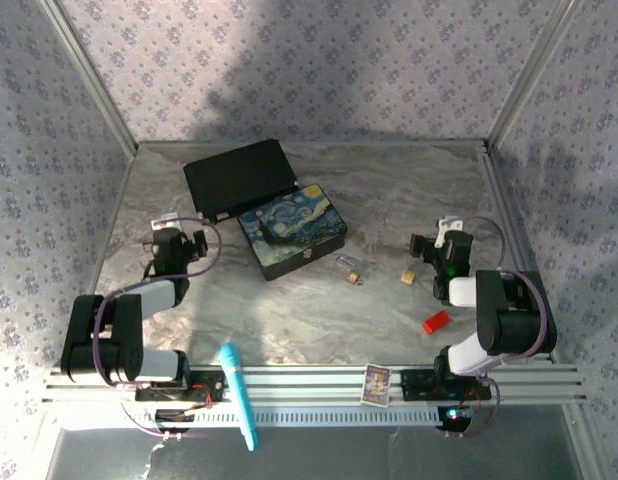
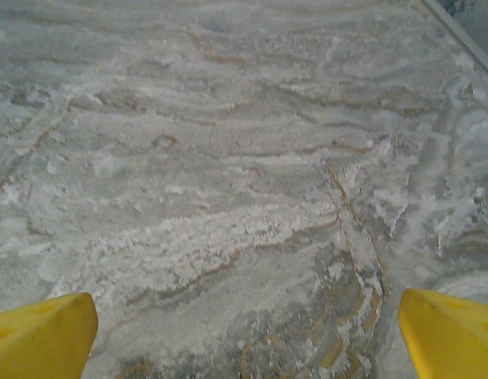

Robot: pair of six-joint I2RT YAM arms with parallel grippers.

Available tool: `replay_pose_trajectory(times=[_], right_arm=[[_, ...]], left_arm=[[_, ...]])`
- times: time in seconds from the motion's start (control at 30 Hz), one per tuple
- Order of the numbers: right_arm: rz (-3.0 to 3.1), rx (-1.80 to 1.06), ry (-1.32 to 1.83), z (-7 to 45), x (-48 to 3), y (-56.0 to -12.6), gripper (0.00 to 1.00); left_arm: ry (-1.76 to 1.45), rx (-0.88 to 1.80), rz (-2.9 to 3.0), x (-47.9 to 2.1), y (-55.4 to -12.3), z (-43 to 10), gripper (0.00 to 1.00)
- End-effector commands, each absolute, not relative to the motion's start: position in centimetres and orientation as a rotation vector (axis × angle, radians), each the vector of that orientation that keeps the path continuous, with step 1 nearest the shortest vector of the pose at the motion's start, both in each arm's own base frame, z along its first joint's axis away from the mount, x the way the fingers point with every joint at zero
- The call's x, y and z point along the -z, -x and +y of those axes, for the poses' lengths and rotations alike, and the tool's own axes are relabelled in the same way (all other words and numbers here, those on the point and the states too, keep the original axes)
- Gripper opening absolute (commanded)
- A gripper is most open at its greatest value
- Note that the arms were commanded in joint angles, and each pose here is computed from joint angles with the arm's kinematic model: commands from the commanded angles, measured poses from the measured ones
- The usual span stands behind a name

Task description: Unlock a padlock with a key

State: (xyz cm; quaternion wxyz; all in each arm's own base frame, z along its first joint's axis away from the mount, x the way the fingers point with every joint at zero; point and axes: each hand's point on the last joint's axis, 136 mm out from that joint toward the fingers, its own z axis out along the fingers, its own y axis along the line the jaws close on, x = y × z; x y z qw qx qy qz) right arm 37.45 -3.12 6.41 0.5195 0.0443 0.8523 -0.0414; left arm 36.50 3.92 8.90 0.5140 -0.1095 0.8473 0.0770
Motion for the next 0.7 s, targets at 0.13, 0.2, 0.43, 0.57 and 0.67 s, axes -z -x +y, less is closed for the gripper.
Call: replay_pose_trajectory(times=[0.13, 0.2, 0.43, 0.57, 0.67], right_arm=[[1.979, 0.117, -0.069, -2.5, -8.4, -38.9, 0.99], [1.983, 0.119, -0.063, -2.5, -8.3, -39.0, 0.99], [1.983, 0.119, -0.062, -2.4, -8.3, -39.0, 0.99], [1.983, 0.121, -0.063, -2.5, -8.3, -39.0, 0.99], [1.985, 0.116, -0.063, -2.5, -8.3, -39.1, 0.99]], left_arm=[[0.174, -0.070, 1.921, -9.4, -39.1, 3.1, 1.00], [0.117, -0.042, 1.947, -9.0, -39.7, 2.2, 1.00], [0.110, -0.071, 1.957, -8.9, -39.7, 2.0, 1.00], [0.185, -0.152, 1.936, -9.1, -39.3, 3.2, 1.00], [0.229, -0.201, 1.919, -9.2, -39.0, 3.9, 1.00]])
